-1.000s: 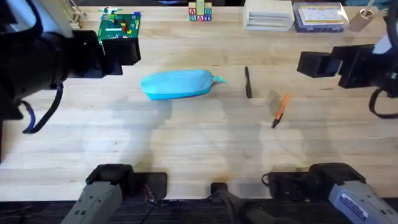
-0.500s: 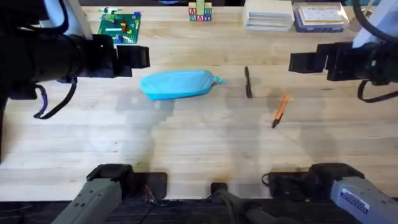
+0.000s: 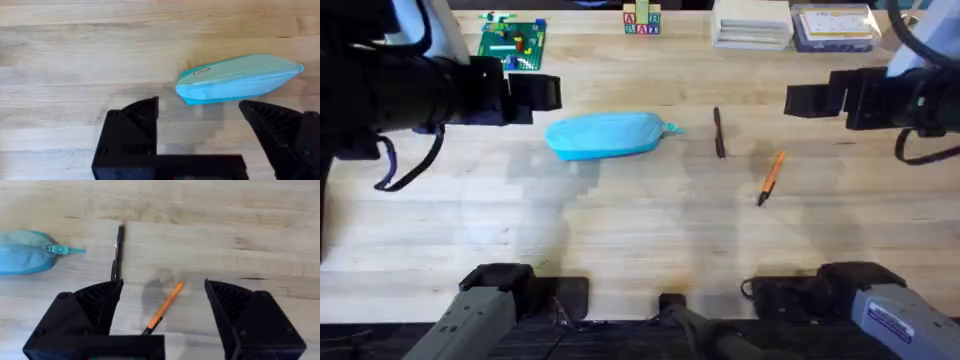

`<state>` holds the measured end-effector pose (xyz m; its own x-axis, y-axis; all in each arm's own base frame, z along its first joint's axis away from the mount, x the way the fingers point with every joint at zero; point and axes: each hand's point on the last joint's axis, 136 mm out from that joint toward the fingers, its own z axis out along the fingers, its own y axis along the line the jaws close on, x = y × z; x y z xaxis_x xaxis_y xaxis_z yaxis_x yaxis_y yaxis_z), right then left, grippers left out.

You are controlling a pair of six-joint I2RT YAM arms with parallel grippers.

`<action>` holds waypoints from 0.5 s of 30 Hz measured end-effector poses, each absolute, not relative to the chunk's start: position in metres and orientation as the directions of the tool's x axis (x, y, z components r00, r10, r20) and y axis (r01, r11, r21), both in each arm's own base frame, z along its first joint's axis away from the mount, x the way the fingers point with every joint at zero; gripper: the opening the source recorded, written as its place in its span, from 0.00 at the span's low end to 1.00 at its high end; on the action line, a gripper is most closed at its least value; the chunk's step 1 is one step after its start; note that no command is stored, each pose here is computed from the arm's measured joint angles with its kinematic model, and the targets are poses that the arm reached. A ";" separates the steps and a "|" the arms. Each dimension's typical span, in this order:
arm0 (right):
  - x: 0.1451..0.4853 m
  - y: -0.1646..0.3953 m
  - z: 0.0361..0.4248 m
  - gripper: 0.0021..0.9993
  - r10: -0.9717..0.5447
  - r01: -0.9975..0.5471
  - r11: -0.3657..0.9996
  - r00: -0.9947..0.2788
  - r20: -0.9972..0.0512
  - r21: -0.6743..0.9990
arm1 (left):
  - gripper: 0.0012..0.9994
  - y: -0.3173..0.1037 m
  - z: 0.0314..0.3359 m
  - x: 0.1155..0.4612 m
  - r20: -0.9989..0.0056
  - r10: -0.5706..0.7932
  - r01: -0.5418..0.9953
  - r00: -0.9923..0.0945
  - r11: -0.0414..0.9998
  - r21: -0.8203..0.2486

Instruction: Unzip the bag, pick up the pens from the table one at a time and place them inside, then zip the bag closed.

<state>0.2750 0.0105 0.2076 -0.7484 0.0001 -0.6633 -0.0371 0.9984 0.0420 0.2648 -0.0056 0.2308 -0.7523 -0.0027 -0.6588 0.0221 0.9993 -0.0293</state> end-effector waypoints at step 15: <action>0.275 0.011 0.208 1.00 0.000 -0.037 0.998 -0.748 -0.663 0.042 | 0.99 -0.019 0.223 0.254 -0.623 0.271 0.294 -0.734 0.953 0.068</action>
<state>0.2750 0.0105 0.2076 -0.7483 0.0001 -0.6634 -0.0373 0.9984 0.0423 0.2536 -0.0194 0.2235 -0.7337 0.2706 -0.6233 0.2939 0.9534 0.0679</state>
